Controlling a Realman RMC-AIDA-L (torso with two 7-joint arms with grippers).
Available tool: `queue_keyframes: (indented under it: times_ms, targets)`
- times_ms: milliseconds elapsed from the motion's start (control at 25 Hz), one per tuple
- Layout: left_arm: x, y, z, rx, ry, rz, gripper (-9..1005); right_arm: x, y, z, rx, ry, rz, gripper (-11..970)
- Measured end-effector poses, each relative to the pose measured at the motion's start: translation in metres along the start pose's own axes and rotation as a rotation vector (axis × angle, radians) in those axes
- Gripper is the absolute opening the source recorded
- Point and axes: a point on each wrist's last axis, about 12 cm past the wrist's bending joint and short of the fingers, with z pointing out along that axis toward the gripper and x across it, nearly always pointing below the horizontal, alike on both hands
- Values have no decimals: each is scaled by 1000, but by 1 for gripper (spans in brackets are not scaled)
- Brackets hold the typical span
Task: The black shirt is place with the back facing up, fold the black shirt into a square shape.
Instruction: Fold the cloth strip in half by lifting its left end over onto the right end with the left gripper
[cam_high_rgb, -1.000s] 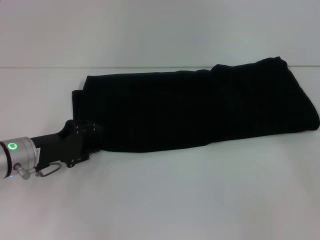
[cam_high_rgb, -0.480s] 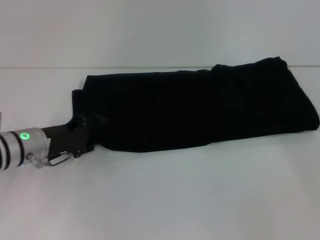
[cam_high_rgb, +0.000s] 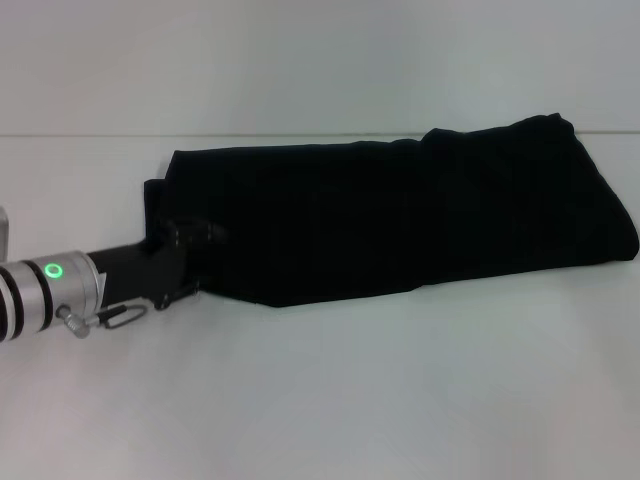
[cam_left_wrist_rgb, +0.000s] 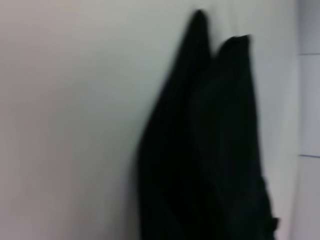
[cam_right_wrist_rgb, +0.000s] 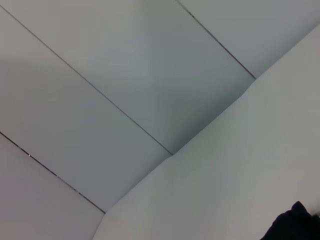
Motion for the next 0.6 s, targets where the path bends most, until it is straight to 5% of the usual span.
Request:
queue_keyframes:
  times_ms: [600]
  targets:
    - [-12, 8, -25, -70, 30, -23, 560, -1, -1, -2, 0, -9, 7, 671]
